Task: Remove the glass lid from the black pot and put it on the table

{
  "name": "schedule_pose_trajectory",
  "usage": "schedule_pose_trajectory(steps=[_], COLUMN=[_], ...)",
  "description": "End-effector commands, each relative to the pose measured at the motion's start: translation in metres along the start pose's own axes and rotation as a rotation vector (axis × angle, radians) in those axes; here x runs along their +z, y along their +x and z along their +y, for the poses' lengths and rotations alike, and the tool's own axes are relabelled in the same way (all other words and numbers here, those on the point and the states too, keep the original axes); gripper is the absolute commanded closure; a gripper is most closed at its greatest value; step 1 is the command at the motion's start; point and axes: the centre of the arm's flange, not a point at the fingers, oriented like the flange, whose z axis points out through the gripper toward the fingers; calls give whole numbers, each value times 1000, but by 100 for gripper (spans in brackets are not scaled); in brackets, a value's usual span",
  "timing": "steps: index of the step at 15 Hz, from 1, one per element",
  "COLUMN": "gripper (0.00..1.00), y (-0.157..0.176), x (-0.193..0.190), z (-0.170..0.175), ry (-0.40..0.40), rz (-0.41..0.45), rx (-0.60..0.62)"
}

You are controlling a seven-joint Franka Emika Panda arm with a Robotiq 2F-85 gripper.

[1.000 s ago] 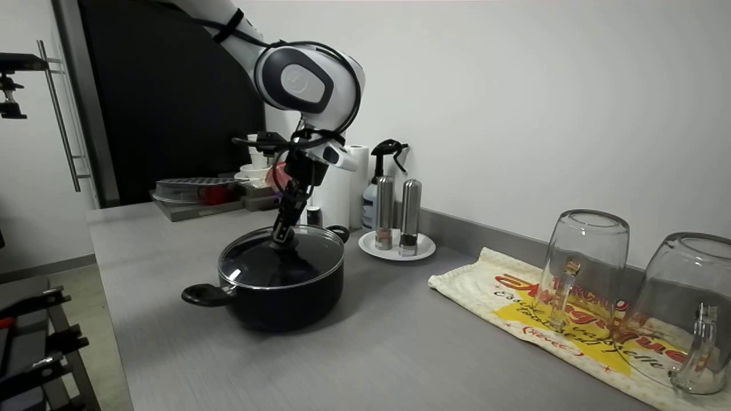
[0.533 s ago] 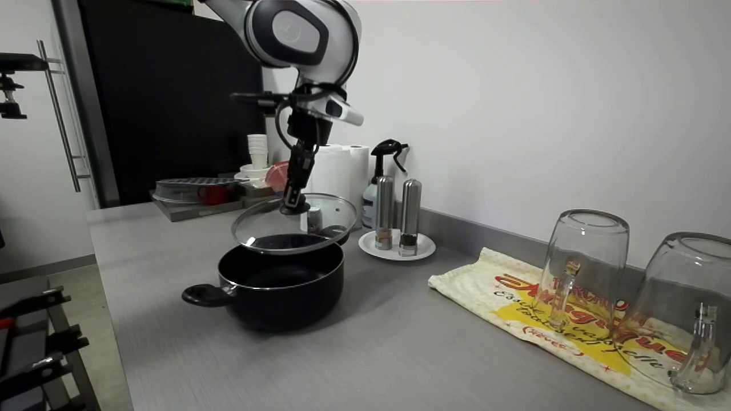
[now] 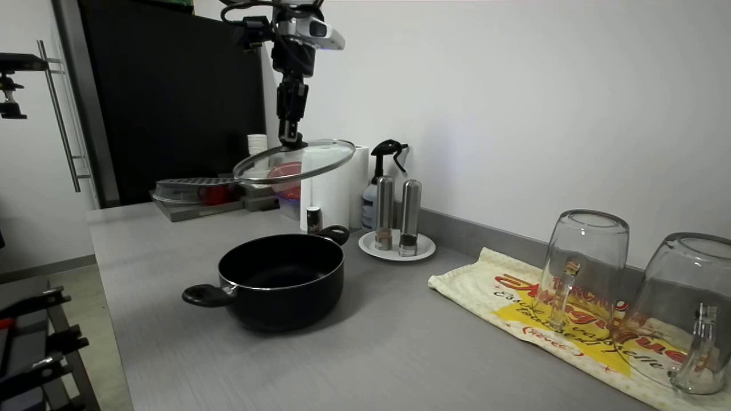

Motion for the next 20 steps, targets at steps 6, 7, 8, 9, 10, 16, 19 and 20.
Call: schedule_pose_trajectory(steps=[6, 7, 8, 9, 10, 16, 19, 20], gripper=[76, 76, 76, 76, 76, 76, 76, 76], y=[3, 4, 3, 4, 4, 8, 5, 3], x=[-54, -52, -50, -45, -41, 27, 69, 80], z=[-156, -177, -192, -211, -225, -294, -311, -315], ry=[-205, -230, -256, -283, -300, -359, -334, -317], rz=[13, 9, 12, 11, 10, -63, -143, -180], rx=[-279, -312, -337, -369, -395, -537, -611, -640])
